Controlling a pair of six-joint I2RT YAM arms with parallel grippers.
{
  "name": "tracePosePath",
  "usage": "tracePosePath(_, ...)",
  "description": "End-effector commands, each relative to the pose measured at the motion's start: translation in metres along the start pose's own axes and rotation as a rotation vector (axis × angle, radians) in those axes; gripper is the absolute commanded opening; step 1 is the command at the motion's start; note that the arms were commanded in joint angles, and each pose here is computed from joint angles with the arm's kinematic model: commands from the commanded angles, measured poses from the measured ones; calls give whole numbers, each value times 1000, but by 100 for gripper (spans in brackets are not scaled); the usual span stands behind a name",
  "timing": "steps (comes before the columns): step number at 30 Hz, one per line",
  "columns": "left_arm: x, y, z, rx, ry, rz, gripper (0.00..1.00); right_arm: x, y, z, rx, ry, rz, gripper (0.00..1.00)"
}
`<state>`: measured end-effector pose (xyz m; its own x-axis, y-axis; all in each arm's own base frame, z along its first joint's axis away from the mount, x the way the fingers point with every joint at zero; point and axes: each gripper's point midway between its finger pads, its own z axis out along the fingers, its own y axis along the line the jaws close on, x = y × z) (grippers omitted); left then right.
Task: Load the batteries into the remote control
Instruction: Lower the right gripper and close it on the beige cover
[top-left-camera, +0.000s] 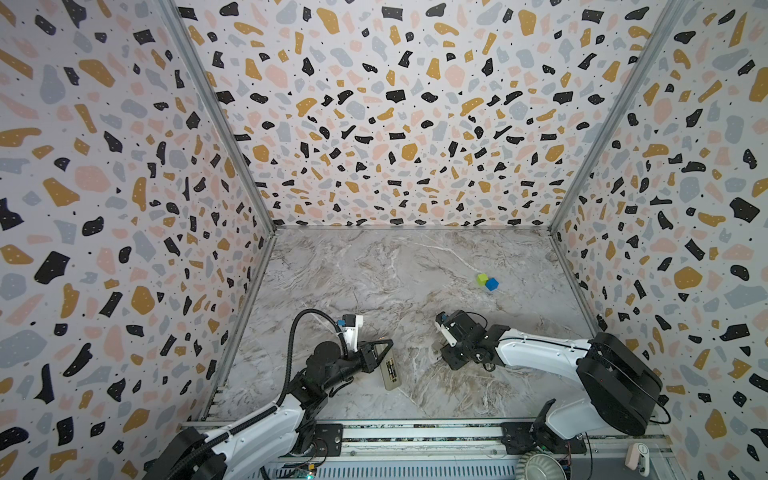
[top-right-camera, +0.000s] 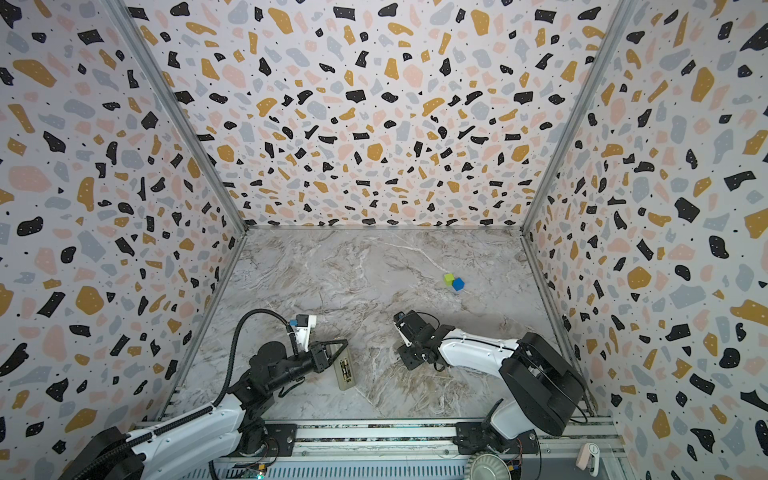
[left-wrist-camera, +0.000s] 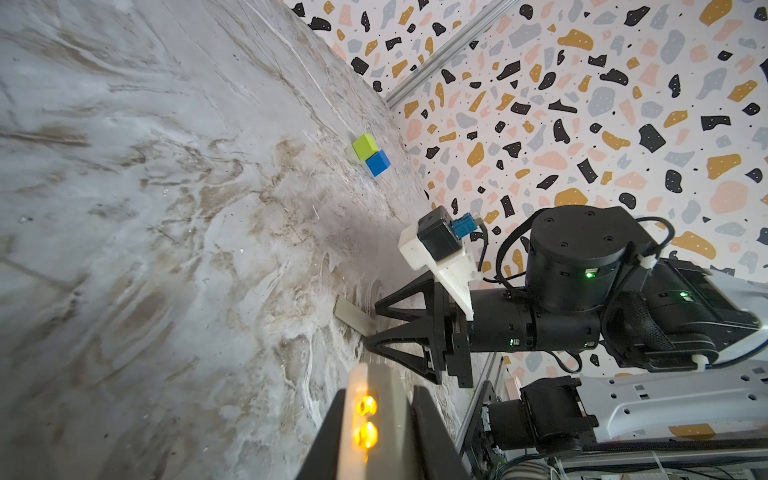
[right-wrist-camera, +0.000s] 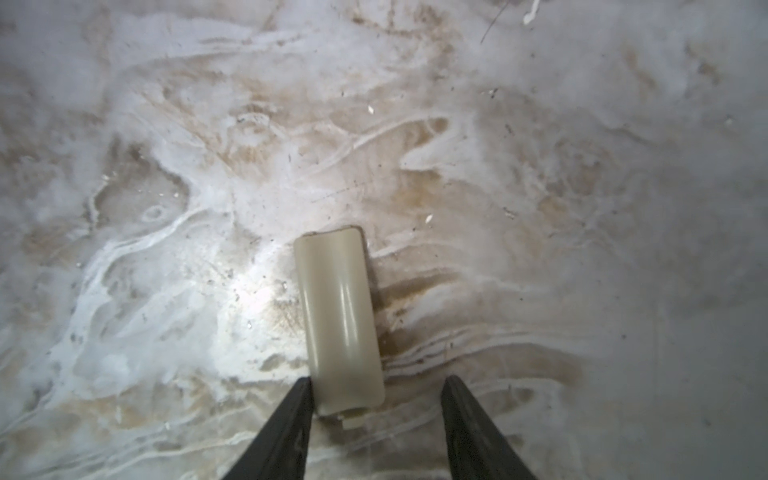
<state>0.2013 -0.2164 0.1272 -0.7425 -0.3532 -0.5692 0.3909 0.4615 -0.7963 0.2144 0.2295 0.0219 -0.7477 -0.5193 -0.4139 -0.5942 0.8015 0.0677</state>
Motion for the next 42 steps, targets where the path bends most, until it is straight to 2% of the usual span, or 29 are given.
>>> tracePosePath(1, -19, -24, 1, 76, -61, 50, 0, -4, 5, 0, -24, 1, -7, 50)
tracePosePath(30, -19, -19, 0, 56, -69, 35, 0, 1, 8, 2, -50, 0, -17, 26)
tracePosePath(37, -25, -20, 0, 54, -94, 29, 0, -3, 10, -4, -55, -30, -35, 19)
tracePosePath(42, -28, -19, 0, 44, -112, 24, 0, -15, 22, -18, -63, -102, -93, 16)
